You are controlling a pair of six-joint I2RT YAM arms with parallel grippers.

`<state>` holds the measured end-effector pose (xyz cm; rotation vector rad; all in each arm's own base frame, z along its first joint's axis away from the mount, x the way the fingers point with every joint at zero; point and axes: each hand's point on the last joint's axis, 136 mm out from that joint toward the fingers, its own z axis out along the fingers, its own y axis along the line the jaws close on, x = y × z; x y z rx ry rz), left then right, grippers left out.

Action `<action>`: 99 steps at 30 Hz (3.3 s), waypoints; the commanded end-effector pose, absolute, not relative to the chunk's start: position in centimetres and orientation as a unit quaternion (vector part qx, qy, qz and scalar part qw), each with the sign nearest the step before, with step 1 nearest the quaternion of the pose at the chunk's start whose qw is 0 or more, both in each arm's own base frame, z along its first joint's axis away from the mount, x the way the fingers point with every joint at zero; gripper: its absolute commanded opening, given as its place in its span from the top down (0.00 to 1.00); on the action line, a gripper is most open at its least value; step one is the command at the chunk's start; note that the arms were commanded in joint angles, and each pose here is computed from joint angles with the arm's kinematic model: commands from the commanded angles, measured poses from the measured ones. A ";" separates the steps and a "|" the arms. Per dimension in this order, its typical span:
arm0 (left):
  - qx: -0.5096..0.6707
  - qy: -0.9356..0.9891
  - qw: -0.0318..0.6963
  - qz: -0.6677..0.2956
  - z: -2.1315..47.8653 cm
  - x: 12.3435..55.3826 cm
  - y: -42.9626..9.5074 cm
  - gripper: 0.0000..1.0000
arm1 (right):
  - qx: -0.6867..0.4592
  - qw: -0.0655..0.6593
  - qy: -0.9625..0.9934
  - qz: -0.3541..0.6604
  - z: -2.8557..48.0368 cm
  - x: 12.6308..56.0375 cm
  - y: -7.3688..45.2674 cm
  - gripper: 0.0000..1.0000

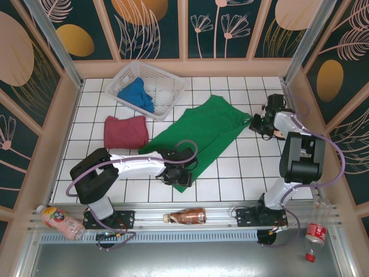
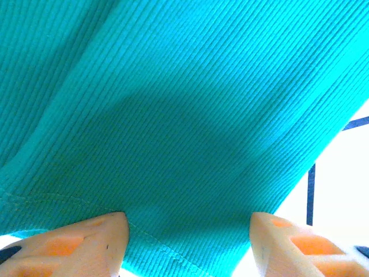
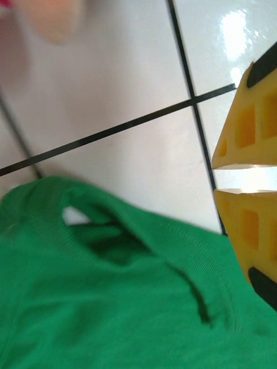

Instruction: Fold and stack the tank tops

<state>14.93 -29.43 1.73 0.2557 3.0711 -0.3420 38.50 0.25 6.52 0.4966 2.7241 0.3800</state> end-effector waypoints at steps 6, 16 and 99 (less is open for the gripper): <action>0.092 0.995 -0.018 -0.046 0.0 13.2 -26.0 0.40 | 0.163 0.168 0.958 0.165 4.2 40.6 2.4 0.87; 0.091 0.995 -0.019 -0.046 -0.2 13.0 -25.9 0.40 | 0.150 0.179 0.956 0.179 4.3 43.6 4.4 0.87; 0.085 0.994 -0.041 -0.050 -1.0 11.4 -24.5 0.40 | 0.124 0.177 0.948 0.235 4.5 47.6 2.8 0.80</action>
